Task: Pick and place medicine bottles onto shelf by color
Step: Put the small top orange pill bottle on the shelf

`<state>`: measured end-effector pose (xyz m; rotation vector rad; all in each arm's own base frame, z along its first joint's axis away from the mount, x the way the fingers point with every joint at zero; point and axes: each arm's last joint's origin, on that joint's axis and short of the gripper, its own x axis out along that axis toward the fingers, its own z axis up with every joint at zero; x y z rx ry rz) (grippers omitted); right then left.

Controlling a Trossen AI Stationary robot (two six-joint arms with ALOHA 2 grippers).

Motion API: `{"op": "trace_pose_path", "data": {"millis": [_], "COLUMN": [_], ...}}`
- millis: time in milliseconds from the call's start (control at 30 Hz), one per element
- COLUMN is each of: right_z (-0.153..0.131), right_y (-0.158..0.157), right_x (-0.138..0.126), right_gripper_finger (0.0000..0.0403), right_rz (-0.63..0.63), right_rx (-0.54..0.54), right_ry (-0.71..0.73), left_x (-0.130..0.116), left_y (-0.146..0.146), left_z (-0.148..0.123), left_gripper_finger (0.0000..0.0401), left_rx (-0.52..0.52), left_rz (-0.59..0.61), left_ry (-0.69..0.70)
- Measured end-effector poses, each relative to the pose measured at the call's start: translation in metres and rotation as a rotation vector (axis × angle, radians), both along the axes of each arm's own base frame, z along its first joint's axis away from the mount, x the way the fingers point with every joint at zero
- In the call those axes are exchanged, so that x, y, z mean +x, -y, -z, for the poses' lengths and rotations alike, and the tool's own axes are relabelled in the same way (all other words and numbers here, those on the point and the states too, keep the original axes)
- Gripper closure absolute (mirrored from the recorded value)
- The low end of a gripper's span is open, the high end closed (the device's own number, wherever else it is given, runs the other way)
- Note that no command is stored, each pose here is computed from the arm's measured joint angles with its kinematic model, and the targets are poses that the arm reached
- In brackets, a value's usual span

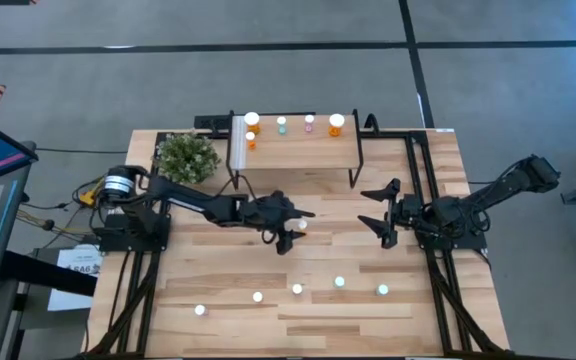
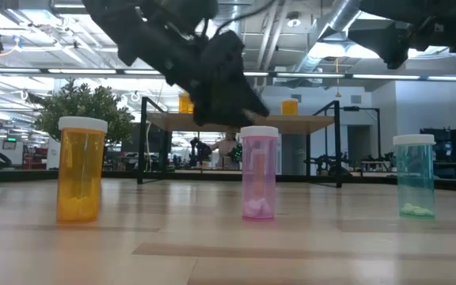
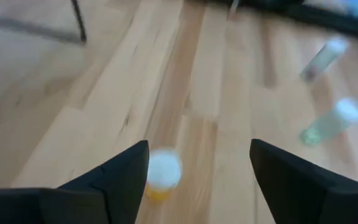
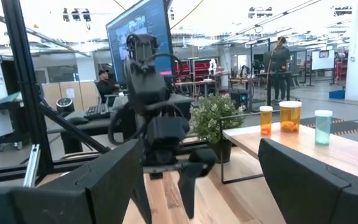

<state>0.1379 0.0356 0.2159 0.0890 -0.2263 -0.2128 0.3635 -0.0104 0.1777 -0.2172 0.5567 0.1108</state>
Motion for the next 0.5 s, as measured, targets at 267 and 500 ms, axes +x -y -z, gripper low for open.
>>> {"op": "trace_pose_path", "data": {"millis": [267, 500], "right_z": [0.001, 0.001], "right_y": [0.000, 0.000], "right_x": [0.000, 0.000], "right_gripper_finger": [0.0054, 0.0054], "right_rz": [0.000, 0.000], "right_rx": [-0.004, -0.004], "right_ry": [-0.012, -0.013], "left_x": [0.007, 0.006], "left_y": [0.000, -0.001], "left_z": [0.012, 0.024], "left_gripper_finger": [0.0126, 0.0126], "left_rx": [0.011, 0.030], "left_rz": [-0.010, -0.034], "left_ry": [-0.058, -0.126]}}
